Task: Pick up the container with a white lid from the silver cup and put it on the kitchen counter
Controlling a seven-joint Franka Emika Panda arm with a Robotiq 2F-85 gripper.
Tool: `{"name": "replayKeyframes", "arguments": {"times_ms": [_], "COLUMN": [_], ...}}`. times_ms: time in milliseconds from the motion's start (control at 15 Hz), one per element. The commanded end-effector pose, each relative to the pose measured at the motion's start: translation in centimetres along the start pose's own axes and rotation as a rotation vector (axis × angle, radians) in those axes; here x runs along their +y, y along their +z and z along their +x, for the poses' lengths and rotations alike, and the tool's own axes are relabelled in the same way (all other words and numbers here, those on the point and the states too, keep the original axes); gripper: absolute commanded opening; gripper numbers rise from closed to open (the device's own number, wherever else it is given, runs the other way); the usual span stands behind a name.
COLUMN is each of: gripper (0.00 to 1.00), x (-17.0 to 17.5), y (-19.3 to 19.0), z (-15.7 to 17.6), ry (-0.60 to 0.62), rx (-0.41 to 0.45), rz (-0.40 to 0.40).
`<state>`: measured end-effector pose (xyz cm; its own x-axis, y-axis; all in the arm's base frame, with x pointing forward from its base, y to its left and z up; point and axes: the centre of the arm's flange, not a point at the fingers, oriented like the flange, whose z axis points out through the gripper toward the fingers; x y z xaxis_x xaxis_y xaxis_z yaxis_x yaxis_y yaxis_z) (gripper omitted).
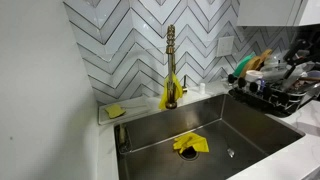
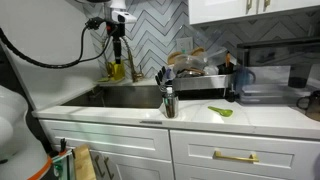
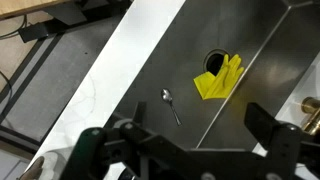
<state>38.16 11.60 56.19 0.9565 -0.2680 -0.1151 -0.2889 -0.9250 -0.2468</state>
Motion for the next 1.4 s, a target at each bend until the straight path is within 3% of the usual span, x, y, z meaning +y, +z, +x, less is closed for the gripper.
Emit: {"name": "replayKeyframes", "arguments": {"times_ms": [0, 267, 400, 600, 1000, 1333], "gripper": [1.00, 1.00, 1.00, 1.00, 1.00, 1.00], "x": [0.0, 0.0, 2.0, 6.5, 12.9, 12.7], "y": [0.0, 0.0, 0.7, 2.2, 3.4, 3.1], "z": [0.0, 0.0, 1.3, 2.8, 5.0, 5.6], "ry": [0.000, 0.000, 0.125, 0.235, 0.417, 0.394], "rx": [0.000, 0.000, -0.070, -0.102, -0.042, -0.038], "rz": [0.000, 0.000, -0.069, -0.174, -0.422, -0.393]}}
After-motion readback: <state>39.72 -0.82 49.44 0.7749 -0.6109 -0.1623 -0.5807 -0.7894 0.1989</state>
